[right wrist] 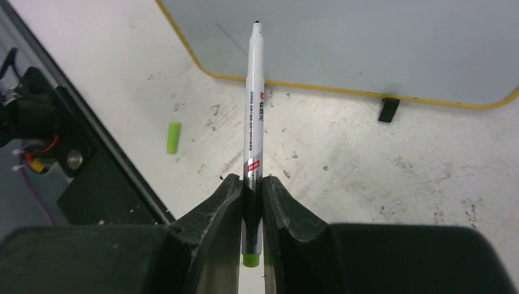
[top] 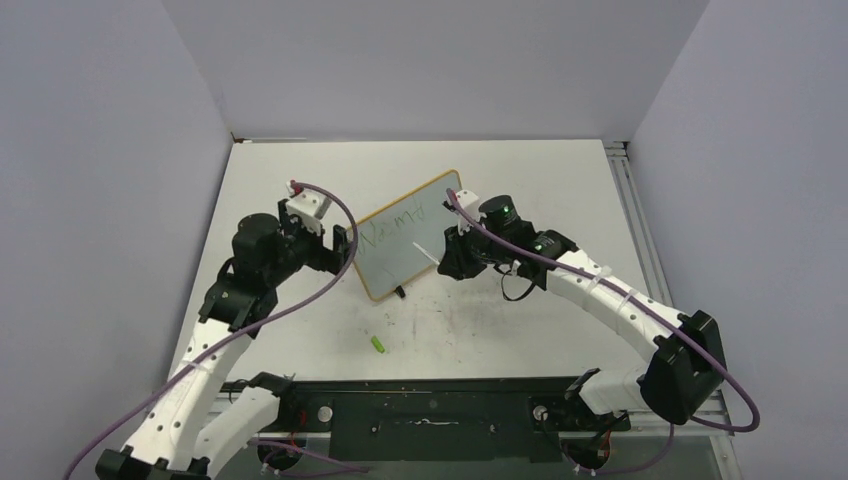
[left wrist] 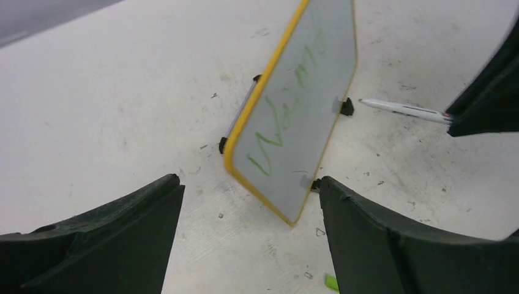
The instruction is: Write a sentence on the whiteboard
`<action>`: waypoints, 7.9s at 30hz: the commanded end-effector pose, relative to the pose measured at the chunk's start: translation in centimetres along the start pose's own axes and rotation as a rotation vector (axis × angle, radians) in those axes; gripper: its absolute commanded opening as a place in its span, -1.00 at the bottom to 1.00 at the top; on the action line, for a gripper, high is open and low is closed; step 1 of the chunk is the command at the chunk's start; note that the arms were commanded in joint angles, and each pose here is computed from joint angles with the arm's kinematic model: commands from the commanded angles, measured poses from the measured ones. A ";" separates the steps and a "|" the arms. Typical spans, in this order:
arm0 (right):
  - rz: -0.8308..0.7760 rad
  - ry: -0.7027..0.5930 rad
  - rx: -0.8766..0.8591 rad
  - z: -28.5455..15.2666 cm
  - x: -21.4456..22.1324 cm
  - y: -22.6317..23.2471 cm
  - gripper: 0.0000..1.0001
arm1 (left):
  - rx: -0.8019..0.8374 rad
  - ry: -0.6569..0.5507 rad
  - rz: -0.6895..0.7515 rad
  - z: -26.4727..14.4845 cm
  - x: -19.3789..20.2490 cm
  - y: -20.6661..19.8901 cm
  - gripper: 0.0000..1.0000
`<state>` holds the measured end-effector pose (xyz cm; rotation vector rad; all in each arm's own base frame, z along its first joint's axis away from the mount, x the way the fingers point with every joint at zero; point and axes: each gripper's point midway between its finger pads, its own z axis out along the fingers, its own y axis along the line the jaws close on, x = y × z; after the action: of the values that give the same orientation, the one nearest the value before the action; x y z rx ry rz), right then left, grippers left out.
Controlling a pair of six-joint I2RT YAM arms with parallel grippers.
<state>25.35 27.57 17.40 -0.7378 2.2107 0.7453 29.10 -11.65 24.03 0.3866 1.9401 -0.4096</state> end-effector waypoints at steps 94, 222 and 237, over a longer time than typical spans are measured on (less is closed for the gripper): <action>0.072 -0.005 -0.468 -5.2 -1.0 8.6 -0.89 | 0.474 0.090 0.491 -1.3 5.9 -18.9 0.23; 0.079 -0.387 0.082 3.1 -6.4 -8.7 -0.89 | 0.176 0.127 -0.080 3.6 2.5 -1.1 -1.00; 0.057 -0.441 0.072 1.7 -8.0 -8.0 -0.89 | 0.179 0.151 -0.077 3.6 3.0 -1.1 -1.00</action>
<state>35.94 25.46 17.10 -0.4255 1.9436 0.7752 30.43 -13.99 19.65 0.4359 2.0681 -0.6393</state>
